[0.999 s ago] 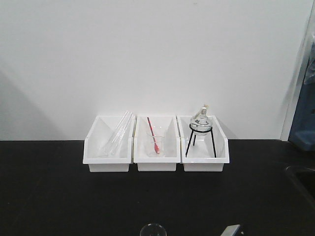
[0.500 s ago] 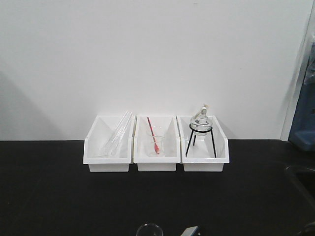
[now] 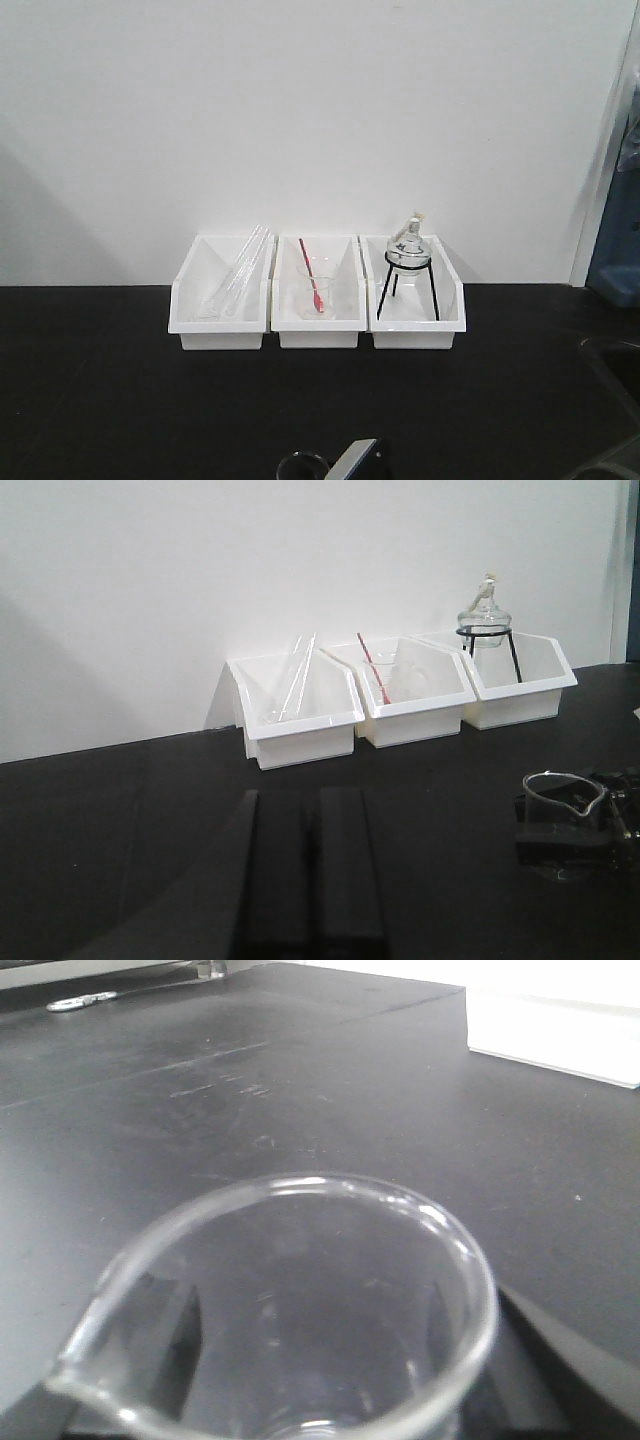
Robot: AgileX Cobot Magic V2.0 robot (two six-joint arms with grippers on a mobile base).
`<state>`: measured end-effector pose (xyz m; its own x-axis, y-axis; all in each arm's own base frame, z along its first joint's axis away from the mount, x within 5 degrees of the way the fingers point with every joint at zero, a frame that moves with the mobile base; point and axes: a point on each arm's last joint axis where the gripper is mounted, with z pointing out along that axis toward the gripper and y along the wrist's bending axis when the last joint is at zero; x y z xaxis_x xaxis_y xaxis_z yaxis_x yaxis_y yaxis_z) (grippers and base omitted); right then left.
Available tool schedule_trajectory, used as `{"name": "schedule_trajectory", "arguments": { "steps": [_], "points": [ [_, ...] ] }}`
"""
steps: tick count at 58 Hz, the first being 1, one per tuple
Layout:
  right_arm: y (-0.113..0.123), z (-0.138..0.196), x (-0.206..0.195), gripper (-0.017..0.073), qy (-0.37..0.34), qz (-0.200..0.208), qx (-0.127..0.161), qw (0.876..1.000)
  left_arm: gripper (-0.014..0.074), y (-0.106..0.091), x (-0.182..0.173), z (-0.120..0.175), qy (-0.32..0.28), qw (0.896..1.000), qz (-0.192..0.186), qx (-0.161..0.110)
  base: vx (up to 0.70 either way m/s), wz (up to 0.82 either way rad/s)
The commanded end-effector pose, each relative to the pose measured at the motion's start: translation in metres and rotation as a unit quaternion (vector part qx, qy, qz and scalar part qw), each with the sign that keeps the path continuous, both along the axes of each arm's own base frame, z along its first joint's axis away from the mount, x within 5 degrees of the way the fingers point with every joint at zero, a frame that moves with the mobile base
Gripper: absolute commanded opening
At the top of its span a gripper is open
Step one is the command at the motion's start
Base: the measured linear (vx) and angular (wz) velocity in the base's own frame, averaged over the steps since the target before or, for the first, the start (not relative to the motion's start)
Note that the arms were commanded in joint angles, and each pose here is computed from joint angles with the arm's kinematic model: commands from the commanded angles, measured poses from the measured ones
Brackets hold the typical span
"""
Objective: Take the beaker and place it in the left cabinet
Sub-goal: 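Lift the beaker with the right gripper and pull it toward the robot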
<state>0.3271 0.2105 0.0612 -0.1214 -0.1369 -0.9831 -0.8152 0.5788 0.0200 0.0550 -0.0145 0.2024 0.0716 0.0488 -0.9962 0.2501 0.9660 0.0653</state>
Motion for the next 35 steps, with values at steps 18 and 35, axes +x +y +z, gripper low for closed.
{"name": "schedule_trajectory", "arguments": {
  "steps": [18,35],
  "points": [
    [0.006,0.079,0.003,-0.0005,0.043,0.018,0.097,0.994,0.0001,0.000,-0.001,0.003,-0.040,0.999,-0.001,-0.016,0.00,0.00],
    [-0.018,0.170,-0.015,-0.0004,0.088,-0.062,-0.004,0.994,0.0001,0.000,-0.001,0.003,-0.040,0.999,-0.001,-0.016,0.00,0.00]
  ]
}}
